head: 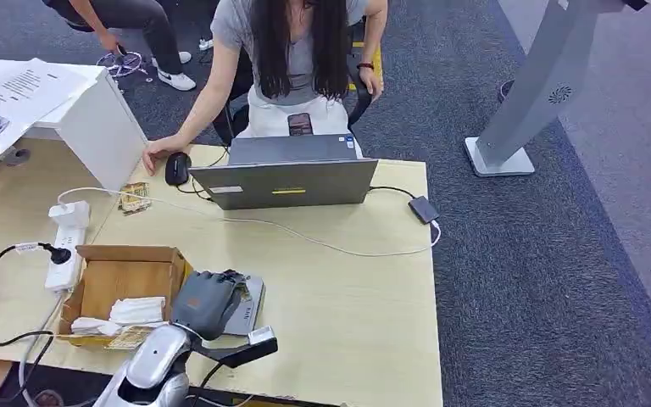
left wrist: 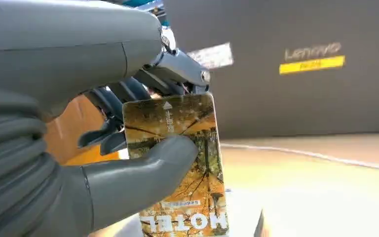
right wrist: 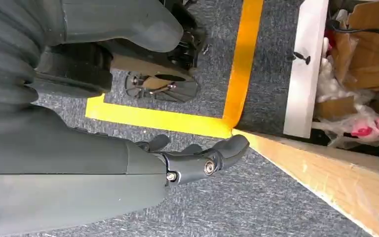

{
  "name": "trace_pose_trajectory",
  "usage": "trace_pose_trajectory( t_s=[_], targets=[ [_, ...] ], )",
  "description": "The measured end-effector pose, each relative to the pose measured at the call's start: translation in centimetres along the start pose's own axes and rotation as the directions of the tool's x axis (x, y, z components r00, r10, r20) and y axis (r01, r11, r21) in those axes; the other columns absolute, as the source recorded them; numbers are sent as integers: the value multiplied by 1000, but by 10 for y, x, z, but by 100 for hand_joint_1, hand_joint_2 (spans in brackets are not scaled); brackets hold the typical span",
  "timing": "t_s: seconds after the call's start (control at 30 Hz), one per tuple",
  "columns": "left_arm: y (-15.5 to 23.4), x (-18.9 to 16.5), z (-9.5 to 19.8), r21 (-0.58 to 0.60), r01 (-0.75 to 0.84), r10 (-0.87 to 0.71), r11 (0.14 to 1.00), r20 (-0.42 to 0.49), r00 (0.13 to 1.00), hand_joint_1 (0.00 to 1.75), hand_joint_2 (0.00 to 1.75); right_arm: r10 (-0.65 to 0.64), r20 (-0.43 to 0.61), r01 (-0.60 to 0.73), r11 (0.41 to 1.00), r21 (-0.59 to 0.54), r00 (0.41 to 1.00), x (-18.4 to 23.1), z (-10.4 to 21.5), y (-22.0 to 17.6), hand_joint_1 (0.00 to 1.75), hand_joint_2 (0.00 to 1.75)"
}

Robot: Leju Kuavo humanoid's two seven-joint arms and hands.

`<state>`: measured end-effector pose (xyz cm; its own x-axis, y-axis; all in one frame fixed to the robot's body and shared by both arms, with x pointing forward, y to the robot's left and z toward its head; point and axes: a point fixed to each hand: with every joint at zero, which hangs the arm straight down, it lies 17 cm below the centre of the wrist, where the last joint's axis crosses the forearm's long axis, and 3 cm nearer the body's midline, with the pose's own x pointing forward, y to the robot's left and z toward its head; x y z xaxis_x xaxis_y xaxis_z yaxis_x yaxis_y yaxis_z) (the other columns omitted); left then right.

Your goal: Pass the card to the sensor for recognition and then transmit it.

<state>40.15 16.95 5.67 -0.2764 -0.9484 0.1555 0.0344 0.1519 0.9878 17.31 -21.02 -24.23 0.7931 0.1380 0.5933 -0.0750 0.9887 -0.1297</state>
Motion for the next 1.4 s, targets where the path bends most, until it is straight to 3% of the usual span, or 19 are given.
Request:
trace_pose_trajectory(
  t_s=[0.5,0.77,1.2,1.4],
  targets=[
    [2,-6,-2,18,19,-18,1000,-26,999,175,175,-2,-7,2,1000,-1,1000,-1,0,0,0,175],
    [96,10,-15,329,14,-26,944,33,999,175,175,-3,-7,3,1000,-4,1000,-2,0,-1,0,175],
    [137,10,-19,433,24,-42,901,33,999,175,175,2,-6,-2,1000,-3,1000,-1,0,0,0,175],
    [197,-39,-52,515,75,-54,854,-56,997,175,175,35,-1,-35,999,12,999,1,-1,3,0,175]
  ],
)
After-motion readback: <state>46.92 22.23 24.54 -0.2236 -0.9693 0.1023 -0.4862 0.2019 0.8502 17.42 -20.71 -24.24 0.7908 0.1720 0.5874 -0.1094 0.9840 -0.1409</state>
